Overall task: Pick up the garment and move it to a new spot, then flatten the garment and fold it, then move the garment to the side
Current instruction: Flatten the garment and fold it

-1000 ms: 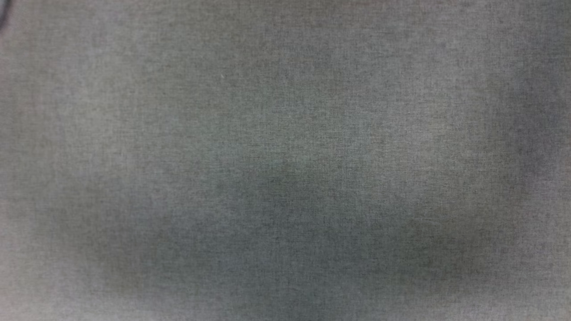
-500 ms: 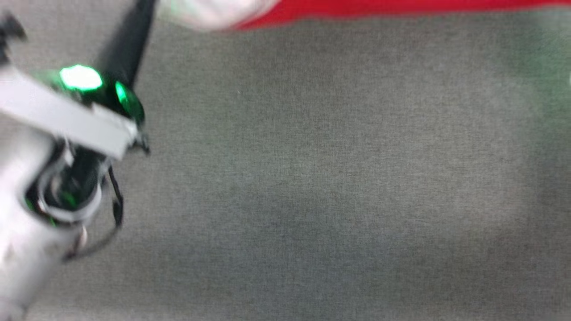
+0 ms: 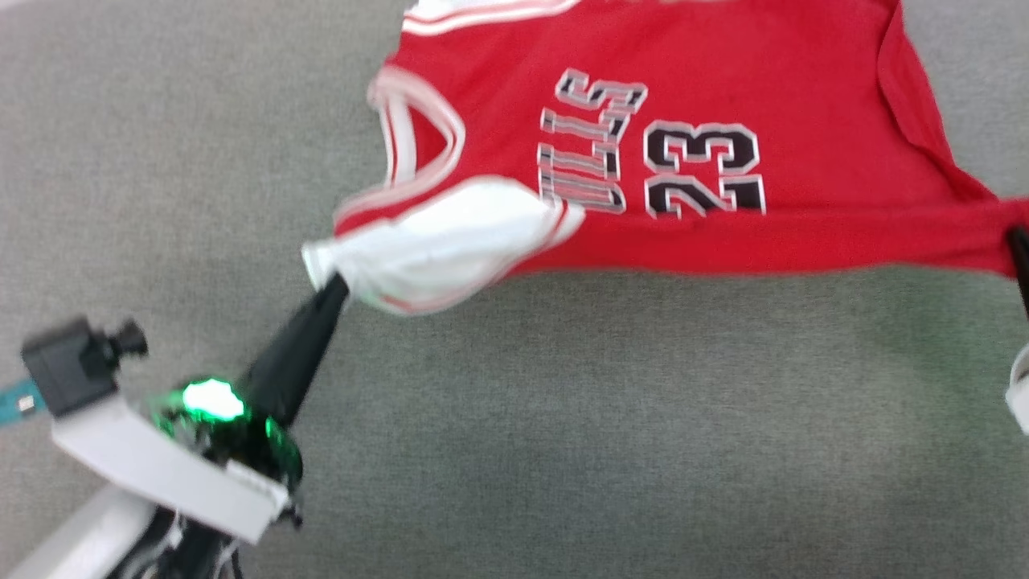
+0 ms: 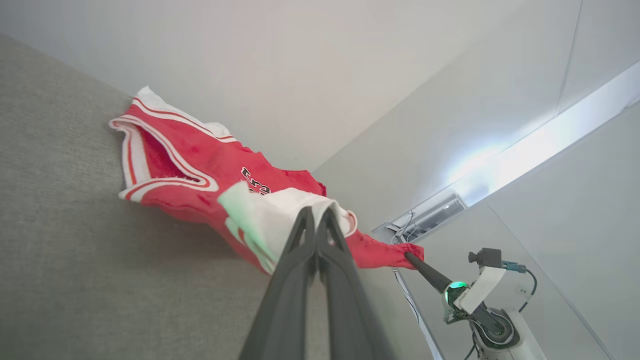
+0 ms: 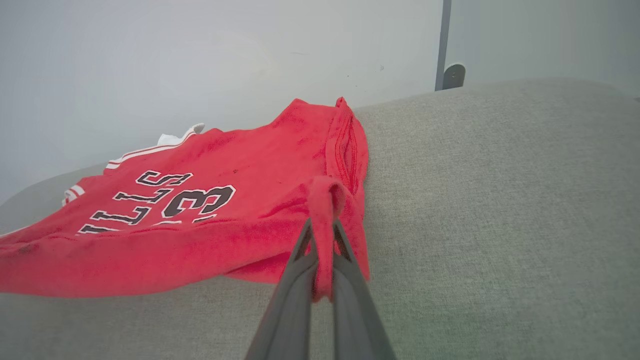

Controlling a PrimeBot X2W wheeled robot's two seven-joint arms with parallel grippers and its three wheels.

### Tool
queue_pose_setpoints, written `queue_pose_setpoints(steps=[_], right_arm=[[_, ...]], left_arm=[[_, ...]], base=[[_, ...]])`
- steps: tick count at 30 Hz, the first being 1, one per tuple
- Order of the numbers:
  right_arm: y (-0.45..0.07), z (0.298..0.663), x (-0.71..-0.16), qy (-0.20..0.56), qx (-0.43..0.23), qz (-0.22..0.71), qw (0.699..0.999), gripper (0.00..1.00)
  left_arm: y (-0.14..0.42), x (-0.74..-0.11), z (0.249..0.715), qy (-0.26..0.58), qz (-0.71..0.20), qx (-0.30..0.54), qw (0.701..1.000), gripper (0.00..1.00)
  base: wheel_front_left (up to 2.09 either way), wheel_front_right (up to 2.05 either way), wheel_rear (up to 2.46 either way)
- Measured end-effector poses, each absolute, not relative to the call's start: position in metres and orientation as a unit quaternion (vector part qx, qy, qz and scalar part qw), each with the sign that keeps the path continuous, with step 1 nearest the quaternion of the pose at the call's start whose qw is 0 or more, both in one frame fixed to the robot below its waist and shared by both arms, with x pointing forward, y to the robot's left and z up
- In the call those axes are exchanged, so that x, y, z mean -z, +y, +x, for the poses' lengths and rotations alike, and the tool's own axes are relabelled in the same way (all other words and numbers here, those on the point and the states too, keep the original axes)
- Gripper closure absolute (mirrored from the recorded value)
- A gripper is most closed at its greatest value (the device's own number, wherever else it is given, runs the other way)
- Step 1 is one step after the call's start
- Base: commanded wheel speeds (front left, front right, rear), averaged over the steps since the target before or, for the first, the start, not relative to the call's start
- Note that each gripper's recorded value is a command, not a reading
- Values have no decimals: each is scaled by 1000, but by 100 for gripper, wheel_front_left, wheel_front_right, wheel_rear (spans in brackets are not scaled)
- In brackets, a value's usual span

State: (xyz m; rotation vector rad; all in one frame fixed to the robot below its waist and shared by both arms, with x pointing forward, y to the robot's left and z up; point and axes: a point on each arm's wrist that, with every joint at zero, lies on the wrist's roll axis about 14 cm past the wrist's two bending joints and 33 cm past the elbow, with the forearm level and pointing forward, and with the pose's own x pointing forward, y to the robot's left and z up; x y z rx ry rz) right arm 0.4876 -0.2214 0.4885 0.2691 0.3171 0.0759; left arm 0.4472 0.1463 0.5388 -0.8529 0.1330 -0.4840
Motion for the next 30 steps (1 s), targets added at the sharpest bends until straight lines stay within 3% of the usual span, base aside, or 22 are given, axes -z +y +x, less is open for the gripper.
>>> queue_pose_setpoints(steps=[7, 15, 21, 30], right_arm=[[-233, 440, -496, 175, -19, 148, 973, 100], [-235, 410, -491, 200, -13, 152, 968, 100], [-232, 411, -487, 206, -15, 158, 966, 100], [-218, 440, -476, 215, -38, 164, 962, 100]], left_arm=[[144, -547, 401, 71, -409, 242, 877, 100], [146, -548, 376, 85, -405, 244, 877, 100], [147, -548, 382, 80, -396, 247, 881, 100], [143, -535, 424, 85, -366, 259, 890, 100]], base=[[0, 0, 0], [0, 0, 0], [0, 0, 0], [0, 0, 0]])
